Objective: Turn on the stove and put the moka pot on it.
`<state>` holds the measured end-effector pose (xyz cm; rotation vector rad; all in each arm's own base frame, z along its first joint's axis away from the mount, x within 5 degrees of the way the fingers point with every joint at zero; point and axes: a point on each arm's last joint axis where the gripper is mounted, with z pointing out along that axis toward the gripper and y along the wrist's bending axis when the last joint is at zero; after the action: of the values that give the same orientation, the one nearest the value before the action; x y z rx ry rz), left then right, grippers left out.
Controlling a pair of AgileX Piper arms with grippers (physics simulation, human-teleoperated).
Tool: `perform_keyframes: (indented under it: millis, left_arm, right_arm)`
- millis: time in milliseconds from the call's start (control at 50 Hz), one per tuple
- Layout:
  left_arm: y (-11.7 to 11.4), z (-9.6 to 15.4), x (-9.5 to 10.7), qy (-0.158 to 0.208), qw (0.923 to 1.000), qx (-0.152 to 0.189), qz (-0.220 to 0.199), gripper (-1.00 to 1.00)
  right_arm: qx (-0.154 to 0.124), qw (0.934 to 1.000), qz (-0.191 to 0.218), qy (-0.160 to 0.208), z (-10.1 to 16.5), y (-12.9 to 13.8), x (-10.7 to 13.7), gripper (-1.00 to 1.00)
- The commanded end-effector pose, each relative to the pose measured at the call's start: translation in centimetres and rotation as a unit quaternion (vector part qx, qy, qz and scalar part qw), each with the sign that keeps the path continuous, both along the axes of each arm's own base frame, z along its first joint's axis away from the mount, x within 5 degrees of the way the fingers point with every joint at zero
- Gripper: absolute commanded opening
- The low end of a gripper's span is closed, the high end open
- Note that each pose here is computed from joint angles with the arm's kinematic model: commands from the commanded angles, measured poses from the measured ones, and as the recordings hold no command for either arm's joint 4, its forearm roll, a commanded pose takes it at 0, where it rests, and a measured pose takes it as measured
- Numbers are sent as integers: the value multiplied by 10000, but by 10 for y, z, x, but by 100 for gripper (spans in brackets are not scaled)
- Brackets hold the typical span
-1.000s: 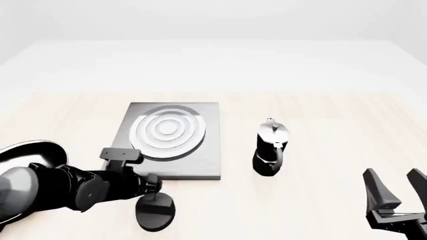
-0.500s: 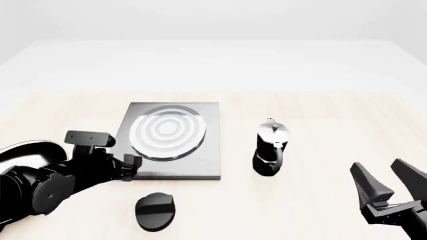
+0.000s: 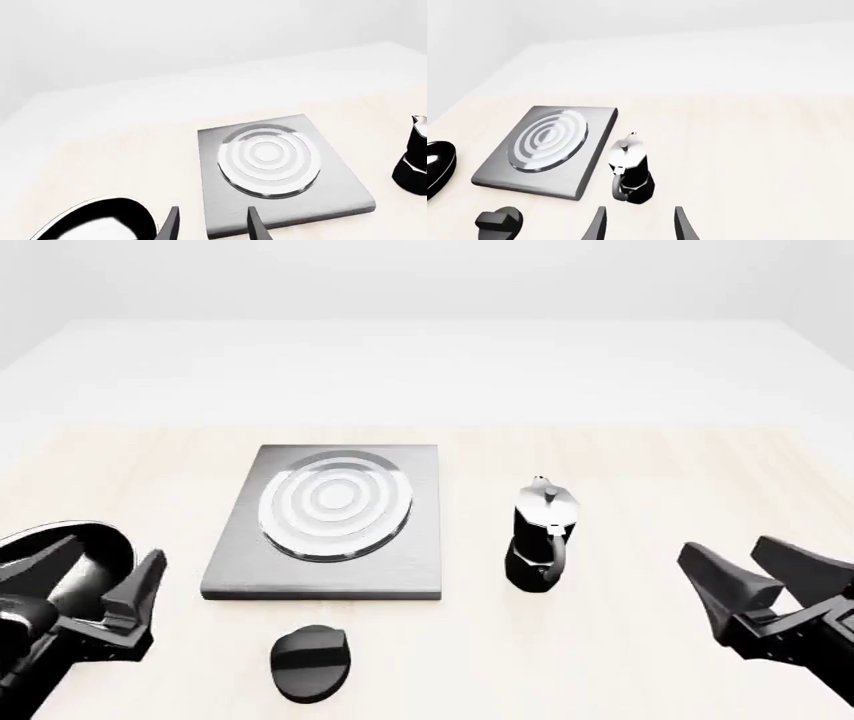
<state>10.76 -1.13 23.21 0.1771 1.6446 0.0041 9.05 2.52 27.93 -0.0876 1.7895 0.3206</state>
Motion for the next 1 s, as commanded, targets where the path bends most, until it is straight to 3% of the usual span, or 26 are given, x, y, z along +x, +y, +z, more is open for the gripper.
perform_keyframes:
  millis: [20, 300, 540, 1000]
  left_arm:
    - [11, -4, -54, -1591, 9856, 227, 534, 100]
    - [13, -4, -54, -1614, 9843, 116, 706, 100]
    - [13, -4, -54, -1630, 9840, 133, 704, 100]
    - [13, -5, -54, -1606, 9845, 161, 683, 100]
  right_arm:
    - [83, 9994, 133, 319, -4, 6, 10, 100]
    - [174, 9969, 455, 621, -7, 19, 20, 100]
    - [86, 9954, 621, 718, -13, 29, 32, 100]
    - [68, 9934, 704, 903, -37, 44, 57, 100]
